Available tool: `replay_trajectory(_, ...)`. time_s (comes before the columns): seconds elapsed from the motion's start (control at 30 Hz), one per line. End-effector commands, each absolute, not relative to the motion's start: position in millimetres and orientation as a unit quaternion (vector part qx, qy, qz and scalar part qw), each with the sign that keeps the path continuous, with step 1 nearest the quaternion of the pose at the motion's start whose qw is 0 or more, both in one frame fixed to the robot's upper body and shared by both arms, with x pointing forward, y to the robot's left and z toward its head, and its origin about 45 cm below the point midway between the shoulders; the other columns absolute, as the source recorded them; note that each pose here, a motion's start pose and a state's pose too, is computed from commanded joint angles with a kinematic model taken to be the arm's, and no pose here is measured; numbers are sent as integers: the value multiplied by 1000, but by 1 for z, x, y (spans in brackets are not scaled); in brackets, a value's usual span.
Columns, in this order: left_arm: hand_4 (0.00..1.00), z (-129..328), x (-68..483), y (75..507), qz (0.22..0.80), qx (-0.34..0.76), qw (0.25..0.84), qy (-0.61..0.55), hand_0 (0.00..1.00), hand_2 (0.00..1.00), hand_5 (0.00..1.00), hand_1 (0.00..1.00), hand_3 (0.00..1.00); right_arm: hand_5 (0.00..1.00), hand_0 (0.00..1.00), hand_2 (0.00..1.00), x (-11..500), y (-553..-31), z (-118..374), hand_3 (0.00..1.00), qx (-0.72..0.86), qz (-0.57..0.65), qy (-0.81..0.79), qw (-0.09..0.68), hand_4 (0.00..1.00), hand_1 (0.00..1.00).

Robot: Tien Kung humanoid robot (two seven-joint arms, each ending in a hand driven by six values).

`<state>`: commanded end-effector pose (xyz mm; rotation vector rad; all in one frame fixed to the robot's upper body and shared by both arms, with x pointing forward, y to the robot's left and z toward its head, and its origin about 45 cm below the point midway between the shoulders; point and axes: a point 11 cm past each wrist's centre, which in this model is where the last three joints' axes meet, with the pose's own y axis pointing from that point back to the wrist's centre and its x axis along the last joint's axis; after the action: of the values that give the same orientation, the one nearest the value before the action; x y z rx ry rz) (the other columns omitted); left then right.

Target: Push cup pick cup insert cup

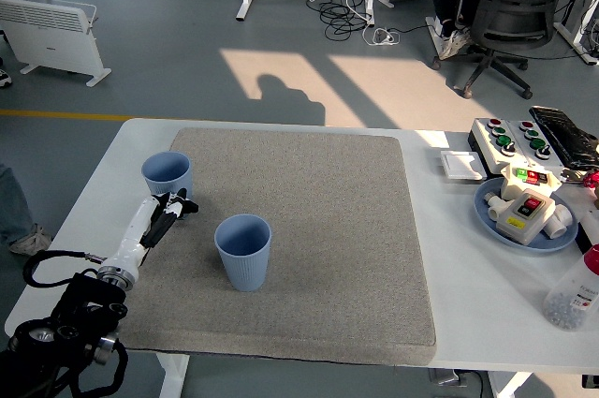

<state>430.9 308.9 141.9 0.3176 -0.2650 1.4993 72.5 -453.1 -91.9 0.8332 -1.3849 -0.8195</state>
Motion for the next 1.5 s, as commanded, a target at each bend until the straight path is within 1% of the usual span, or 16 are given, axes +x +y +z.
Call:
replay_trajectory(0.8, 545, 152, 438, 316, 678, 145, 710, -127, 698, 554, 998, 645, 470, 419, 711, 664, 77, -453, -91, 596, 363, -356, -605, 612, 128, 639)
replay_trajectory(0.83, 547, 153, 438, 317, 679, 143, 709, -127, 675, 551, 998, 632, 471, 418, 712, 664, 77, -453, -91, 597, 363, -356, -606, 612, 129, 639)
replay_trajectory(1.0, 547, 159, 434, 325, 679, 138, 708, -135, 675, 551, 998, 632, 471, 418, 712, 664, 77, -454, -91, 597, 362, -356, -608, 610, 129, 639)
replay_trajectory(1.03, 552, 161, 432, 326, 678, 137, 709, -138, 648, 550, 998, 616, 471, 417, 711, 661, 77, -454, -91, 596, 361, -356, -609, 610, 129, 639)
replay_trajectory(1.2, 552, 170, 427, 327, 665, 136, 720, -147, 648, 550, 998, 616, 471, 417, 711, 661, 78, -455, -90, 596, 360, -356, -610, 610, 129, 639)
replay_trajectory(1.23, 587, 174, 427, 326, 660, 136, 723, -152, 642, 563, 998, 621, 483, 419, 711, 660, 78, -455, -90, 596, 360, -356, -610, 610, 129, 638)
replay_trajectory(1.4, 587, 185, 421, 330, 640, 146, 736, -164, 642, 563, 998, 621, 483, 419, 711, 660, 78, -456, -90, 596, 359, -357, -611, 609, 129, 638)
replay_trajectory(1.43, 734, 189, 419, 332, 635, 149, 739, -168, 585, 603, 998, 627, 516, 418, 712, 659, 78, -456, -90, 596, 359, -357, -612, 608, 129, 639)
replay_trajectory(1.5, 734, 191, 419, 332, 632, 150, 740, -172, 585, 603, 998, 627, 516, 418, 712, 659, 77, -456, -90, 596, 358, -357, -612, 607, 129, 639)
